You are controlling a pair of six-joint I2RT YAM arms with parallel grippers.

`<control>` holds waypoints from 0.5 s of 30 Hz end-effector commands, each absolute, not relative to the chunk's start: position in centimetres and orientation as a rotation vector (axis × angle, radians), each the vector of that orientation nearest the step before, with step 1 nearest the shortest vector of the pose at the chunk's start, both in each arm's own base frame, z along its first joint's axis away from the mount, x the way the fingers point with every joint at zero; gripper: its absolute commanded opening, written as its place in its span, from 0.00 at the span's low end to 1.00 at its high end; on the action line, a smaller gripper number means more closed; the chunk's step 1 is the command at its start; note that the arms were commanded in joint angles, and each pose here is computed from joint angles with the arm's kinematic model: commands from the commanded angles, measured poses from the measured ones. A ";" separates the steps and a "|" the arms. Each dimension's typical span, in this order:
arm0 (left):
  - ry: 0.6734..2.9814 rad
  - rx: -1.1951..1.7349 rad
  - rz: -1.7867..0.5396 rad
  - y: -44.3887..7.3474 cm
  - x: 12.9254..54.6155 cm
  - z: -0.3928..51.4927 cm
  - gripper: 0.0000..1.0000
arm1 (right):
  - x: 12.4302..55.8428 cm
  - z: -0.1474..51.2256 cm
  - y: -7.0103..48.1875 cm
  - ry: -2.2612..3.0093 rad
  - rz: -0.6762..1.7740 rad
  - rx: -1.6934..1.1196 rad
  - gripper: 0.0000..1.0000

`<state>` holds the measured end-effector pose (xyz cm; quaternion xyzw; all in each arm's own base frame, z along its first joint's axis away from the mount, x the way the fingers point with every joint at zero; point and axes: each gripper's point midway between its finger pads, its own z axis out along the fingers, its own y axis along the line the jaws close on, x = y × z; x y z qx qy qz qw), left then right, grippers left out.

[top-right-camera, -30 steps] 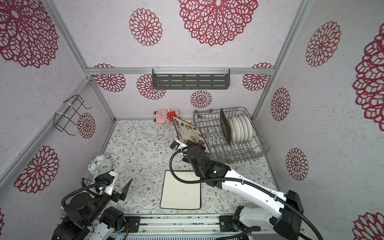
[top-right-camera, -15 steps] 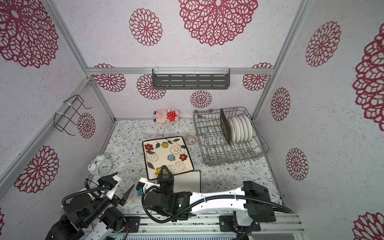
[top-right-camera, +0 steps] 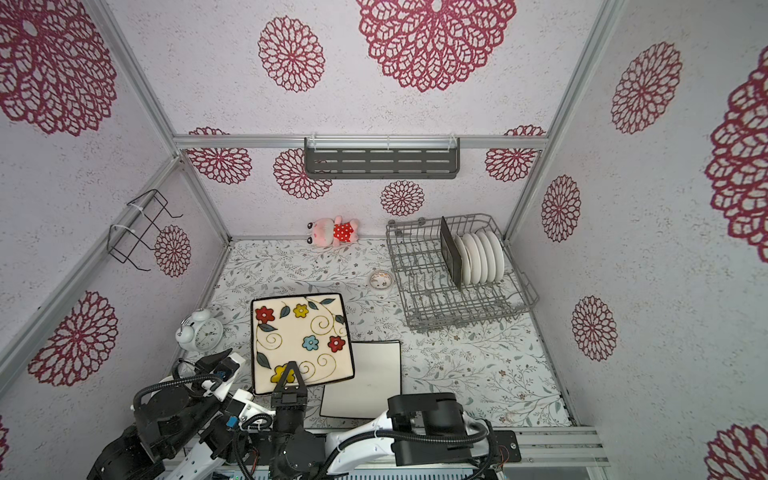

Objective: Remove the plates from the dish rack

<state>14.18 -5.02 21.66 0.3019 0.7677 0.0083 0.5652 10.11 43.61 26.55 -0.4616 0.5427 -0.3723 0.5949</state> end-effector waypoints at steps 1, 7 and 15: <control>1.739 0.682 -0.009 -5.4 14.2 23.5 0.97 | 11.6 28.8 39.8 1.528 -0.829 -0.992 0.00; 1.724 0.729 -0.032 -6.0 13.9 23.5 0.98 | 12.1 29.7 37.0 1.527 -0.841 -0.998 0.00; 1.718 0.743 -0.030 -6.1 13.9 23.4 0.97 | 13.1 29.2 32.8 1.509 -0.908 -1.034 0.00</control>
